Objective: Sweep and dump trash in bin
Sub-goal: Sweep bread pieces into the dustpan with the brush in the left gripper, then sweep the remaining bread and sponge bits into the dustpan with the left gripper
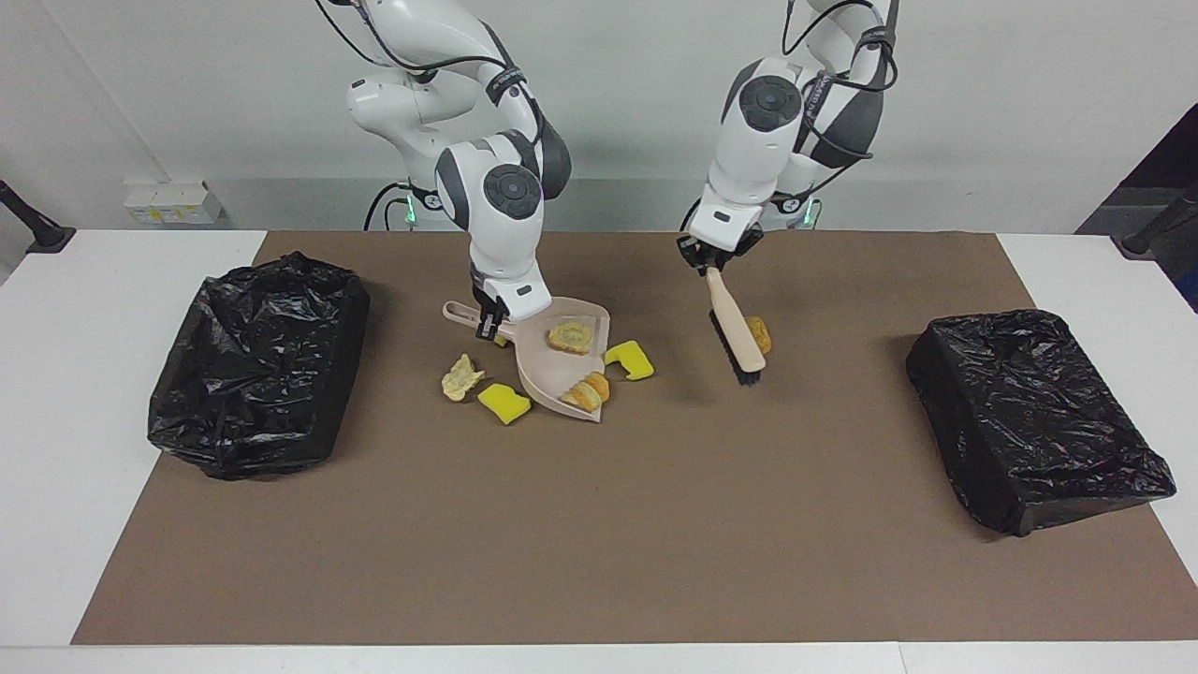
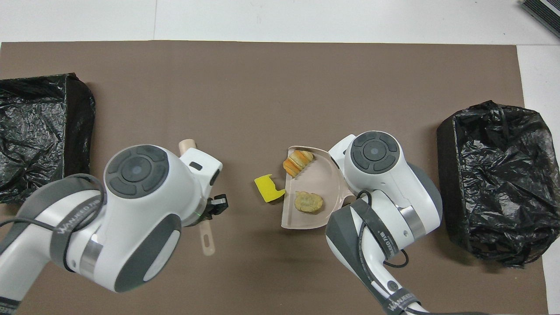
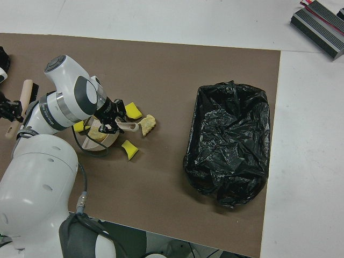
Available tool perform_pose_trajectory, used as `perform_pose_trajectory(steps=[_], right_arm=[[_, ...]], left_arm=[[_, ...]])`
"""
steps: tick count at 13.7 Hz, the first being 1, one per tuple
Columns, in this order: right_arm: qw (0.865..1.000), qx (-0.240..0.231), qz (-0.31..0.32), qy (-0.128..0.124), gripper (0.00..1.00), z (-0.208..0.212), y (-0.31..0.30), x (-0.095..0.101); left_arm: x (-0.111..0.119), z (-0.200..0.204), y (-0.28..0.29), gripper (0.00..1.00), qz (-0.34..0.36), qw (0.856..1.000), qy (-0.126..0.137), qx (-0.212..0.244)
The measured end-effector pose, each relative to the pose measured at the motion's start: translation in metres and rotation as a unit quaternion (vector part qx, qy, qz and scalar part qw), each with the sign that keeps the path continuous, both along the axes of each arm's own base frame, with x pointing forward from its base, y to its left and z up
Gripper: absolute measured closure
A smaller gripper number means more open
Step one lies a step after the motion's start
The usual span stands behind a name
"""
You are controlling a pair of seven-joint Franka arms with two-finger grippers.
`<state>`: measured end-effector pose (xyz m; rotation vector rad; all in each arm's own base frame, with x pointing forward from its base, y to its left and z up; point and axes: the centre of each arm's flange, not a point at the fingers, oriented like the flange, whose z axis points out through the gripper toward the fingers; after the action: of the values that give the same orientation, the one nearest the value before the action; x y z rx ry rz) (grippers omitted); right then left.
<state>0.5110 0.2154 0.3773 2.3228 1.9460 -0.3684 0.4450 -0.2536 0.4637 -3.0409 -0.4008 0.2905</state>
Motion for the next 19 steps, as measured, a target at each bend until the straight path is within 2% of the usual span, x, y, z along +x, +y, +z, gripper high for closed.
perform_pose_trajectory(steps=[2, 3, 5, 6, 8, 10, 12, 15, 19], right_arm=[[1.000, 0.000, 0.000, 0.000, 0.67, 0.000, 0.000, 0.000], [1.000, 0.001, 0.000, -0.001, 0.67, 0.000, 0.000, 0.001], [1.000, 0.005, 0.000, -0.007, 0.67, -0.002, -0.001, 0.002], [1.000, 0.006, -0.001, -0.009, 0.67, -0.003, -0.002, 0.002], [1.000, 0.008, -0.002, -0.012, 0.67, -0.004, -0.005, 0.004], [1.000, 0.012, -0.001, -0.018, 0.67, -0.008, -0.004, 0.005], [1.000, 0.019, -0.004, -0.020, 0.67, -0.011, -0.003, 0.005], [0.999, 0.026, -0.007, -0.018, 0.67, -0.014, -0.001, 0.005], [0.999, 0.026, -0.007, -0.017, 0.67, -0.016, -0.001, 0.005]], left_arm=[[0.002, -0.012, 0.033, 0.74, 0.034, 0.999, 0.019, 0.018], [-0.005, -0.020, 0.044, 0.74, 0.047, 0.998, 0.031, 0.028], [-0.035, -0.042, 0.057, 0.74, 0.060, 0.995, 0.055, 0.050], [-0.057, -0.057, 0.058, 0.74, 0.065, 0.994, 0.064, 0.065], [-0.093, -0.080, 0.044, 0.74, 0.075, 0.993, 0.051, 0.082], [-0.115, -0.095, 0.021, 0.74, 0.068, 0.994, 0.025, 0.079], [-0.112, -0.101, 0.006, 0.74, 0.058, 0.997, 0.002, 0.051], [-0.098, -0.109, -0.009, 0.74, 0.005, 1.000, 0.004, 0.001], [-0.075, -0.104, -0.030, 0.74, -0.089, 0.994, -0.014, -0.057]])
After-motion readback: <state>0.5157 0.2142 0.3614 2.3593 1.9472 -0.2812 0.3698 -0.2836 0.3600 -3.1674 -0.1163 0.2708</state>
